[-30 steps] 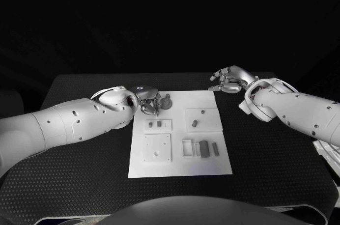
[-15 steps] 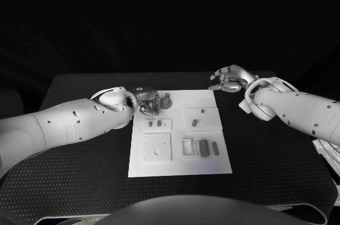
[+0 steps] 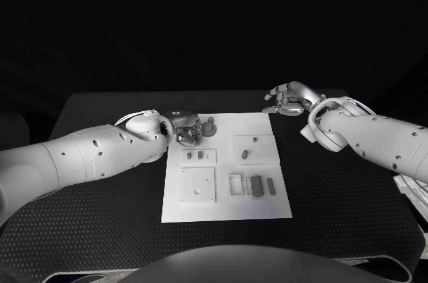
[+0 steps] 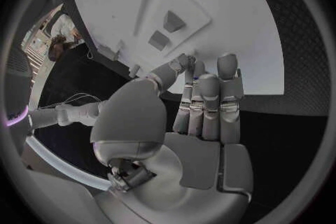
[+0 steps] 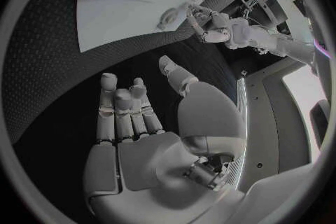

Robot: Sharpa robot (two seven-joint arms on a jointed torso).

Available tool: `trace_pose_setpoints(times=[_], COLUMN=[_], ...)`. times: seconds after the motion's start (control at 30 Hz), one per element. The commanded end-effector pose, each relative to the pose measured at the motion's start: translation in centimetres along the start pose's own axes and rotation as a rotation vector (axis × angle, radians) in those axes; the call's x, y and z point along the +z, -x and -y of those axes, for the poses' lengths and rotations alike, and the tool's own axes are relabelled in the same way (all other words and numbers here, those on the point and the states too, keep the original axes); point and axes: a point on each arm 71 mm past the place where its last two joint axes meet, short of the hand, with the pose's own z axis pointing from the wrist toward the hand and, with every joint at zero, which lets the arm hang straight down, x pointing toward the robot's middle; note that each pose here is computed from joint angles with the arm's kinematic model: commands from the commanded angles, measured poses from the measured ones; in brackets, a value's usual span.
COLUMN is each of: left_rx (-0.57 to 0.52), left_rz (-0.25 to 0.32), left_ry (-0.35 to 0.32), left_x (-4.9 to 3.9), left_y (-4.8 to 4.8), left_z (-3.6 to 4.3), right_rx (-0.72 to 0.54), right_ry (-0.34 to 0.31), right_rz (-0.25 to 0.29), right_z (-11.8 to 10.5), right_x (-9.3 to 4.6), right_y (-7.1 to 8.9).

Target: Assemble the parts on the task board

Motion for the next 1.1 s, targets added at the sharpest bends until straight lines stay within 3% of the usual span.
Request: trace_pose_setpoints(times=[0.03, 0.37, 0.73, 1.1], left_rx=[-0.005, -0.005, -0.004, -0.016], left_rz=[-0.026, -0.028, -0.078, -0.029], left_ry=[-0.009, -0.008, -0.01, -0.032], left_x=[0.06, 0.27, 0.02, -0.2], left_y=[-0.59, -0.91, -1.52, -1.31], left_z=[0.22, 0.19, 0.1, 0.23], right_rx=[-0.001, -0.001, -0.002, -0.002], right_ry=[0.011, 0.011, 0.009, 0.009], right_rz=[-0.002, -0.002, -0.001, -0.001], right_z=[-0.1, -0.11, -0.05, -0.03], right_x=[-0.01, -0.01, -0.04, -0.04], right_y=[-0.04, -0.05, -0.01, 0.0])
